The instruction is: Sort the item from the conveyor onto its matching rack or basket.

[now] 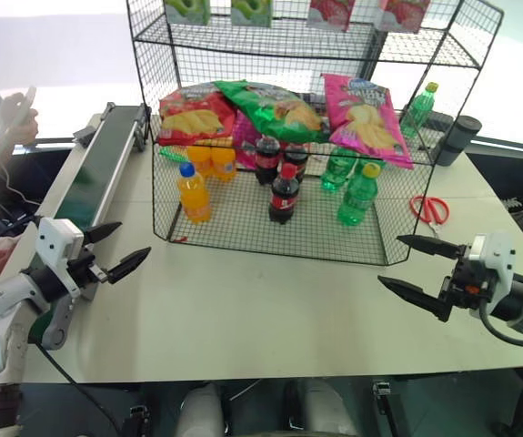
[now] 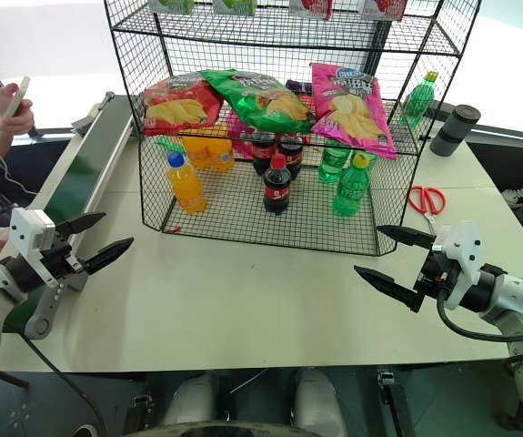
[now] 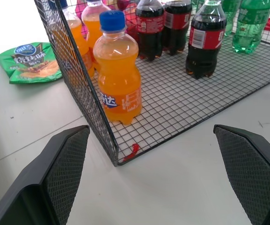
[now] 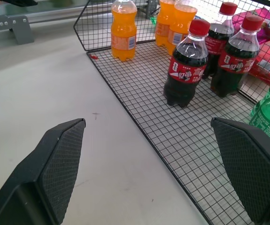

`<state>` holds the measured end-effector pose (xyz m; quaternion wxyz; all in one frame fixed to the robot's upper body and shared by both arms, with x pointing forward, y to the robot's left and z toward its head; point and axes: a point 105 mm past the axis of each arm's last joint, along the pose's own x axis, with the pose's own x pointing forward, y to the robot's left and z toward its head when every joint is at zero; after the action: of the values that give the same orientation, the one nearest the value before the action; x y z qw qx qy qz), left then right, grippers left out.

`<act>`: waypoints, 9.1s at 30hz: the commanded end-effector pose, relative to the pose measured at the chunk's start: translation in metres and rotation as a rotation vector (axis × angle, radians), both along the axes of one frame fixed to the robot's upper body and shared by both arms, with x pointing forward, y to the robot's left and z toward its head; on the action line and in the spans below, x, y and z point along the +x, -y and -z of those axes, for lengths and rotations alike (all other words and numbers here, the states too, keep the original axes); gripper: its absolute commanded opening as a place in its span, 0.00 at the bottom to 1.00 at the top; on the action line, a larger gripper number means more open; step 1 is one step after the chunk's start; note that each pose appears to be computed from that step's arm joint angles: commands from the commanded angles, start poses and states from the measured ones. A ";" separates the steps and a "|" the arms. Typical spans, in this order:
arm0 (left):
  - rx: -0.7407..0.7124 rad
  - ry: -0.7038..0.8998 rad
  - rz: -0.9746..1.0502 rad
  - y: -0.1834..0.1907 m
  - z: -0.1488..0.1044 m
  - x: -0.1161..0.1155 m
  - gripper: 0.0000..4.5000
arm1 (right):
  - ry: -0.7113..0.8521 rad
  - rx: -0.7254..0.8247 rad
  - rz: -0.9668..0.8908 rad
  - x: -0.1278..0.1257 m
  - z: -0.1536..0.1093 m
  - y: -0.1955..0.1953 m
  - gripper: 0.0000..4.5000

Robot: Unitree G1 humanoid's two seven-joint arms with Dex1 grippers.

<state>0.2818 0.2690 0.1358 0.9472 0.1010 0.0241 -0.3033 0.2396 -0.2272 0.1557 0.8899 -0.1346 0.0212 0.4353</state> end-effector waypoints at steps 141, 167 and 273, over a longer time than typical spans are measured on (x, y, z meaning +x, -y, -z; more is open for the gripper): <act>-0.053 0.098 0.017 -0.012 -0.008 -0.028 1.00 | 0.050 -0.060 -0.208 0.021 0.006 -0.037 0.99; 0.882 0.343 -0.327 -0.097 -0.031 -0.082 1.00 | -0.017 0.239 -0.584 0.025 0.000 -0.158 0.99; -0.850 -0.268 0.814 0.122 -0.109 -0.084 0.00 | -0.567 0.475 -0.659 -0.021 -0.006 -0.140 1.00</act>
<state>0.2004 0.1523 0.2412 0.7186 -0.3177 -0.0211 -0.6183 0.2295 -0.0883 0.1443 0.6943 0.1852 0.1361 0.6820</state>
